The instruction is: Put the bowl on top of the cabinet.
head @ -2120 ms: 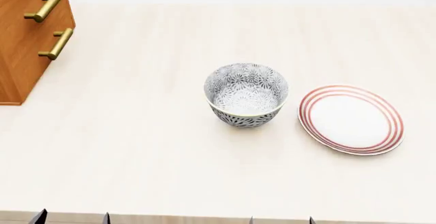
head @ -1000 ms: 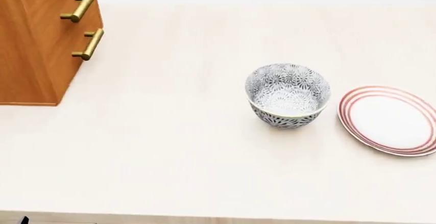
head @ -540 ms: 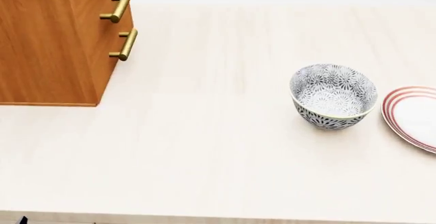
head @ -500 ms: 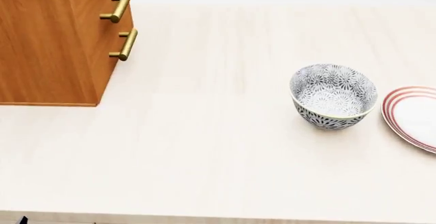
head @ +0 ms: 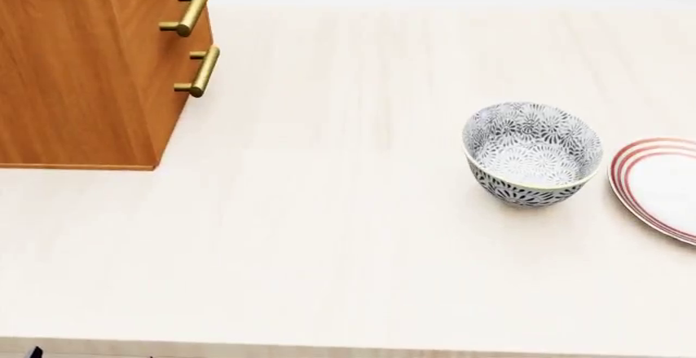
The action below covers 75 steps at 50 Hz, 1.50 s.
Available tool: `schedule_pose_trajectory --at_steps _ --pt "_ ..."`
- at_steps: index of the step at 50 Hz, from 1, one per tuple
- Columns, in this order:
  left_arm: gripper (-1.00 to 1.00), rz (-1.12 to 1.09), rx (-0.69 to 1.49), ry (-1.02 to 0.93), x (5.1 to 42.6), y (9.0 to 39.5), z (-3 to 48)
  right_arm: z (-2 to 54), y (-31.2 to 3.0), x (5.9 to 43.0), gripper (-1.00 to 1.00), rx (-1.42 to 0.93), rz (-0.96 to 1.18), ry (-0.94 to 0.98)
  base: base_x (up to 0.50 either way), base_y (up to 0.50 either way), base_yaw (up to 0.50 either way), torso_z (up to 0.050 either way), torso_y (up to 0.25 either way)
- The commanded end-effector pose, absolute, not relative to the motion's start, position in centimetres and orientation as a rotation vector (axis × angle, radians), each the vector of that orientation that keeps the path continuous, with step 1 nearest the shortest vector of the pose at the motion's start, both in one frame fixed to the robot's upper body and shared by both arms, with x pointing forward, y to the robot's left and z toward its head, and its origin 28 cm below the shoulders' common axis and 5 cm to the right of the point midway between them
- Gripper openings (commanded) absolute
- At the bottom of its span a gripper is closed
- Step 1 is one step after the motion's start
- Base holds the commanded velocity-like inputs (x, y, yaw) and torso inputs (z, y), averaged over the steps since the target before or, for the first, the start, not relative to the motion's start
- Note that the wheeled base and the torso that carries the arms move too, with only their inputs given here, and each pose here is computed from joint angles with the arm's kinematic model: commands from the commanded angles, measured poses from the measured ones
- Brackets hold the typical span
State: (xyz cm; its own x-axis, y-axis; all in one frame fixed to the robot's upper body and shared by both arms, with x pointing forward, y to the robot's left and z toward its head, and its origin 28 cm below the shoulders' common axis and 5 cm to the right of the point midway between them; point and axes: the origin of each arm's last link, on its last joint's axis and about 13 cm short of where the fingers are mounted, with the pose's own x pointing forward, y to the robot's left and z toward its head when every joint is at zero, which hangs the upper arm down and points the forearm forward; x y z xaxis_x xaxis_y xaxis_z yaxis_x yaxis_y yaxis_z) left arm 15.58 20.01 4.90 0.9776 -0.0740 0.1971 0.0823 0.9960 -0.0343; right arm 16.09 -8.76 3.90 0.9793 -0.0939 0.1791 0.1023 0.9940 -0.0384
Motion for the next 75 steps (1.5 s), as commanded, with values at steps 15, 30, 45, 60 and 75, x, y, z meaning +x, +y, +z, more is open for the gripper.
schedule_pose_trajectory --at_steps 15,30,45,60,75 --pt "1.00 -0.091 -0.034 -0.253 13.8 19.8 5.8 4.7 -8.8 14.3 1.00 -0.038 -0.103 -0.241 0.00 0.00 0.00 0.000 0.000" --pt "1.00 -0.086 -0.024 -0.266 13.9 19.9 5.6 4.7 -8.8 14.3 1.00 -0.049 -0.128 -0.249 0.00 0.00 0.00 0.006 0.000" --pt "1.00 -0.079 -0.037 -0.260 14.0 20.0 5.6 4.6 -8.8 14.5 1.00 -0.058 -0.134 -0.252 0.00 0.00 0.00 0.050 0.000" --pt "1.00 -0.079 -0.033 -0.261 14.0 19.9 5.6 4.5 -8.7 14.6 1.00 -0.060 -0.130 -0.247 0.00 0.00 0.00 0.050 0.000" --pt "1.00 -0.083 -0.052 -0.235 14.2 19.7 5.6 4.6 -8.8 14.6 1.00 -0.054 -0.139 -0.239 0.00 0.00 0.00 0.031 0.000"
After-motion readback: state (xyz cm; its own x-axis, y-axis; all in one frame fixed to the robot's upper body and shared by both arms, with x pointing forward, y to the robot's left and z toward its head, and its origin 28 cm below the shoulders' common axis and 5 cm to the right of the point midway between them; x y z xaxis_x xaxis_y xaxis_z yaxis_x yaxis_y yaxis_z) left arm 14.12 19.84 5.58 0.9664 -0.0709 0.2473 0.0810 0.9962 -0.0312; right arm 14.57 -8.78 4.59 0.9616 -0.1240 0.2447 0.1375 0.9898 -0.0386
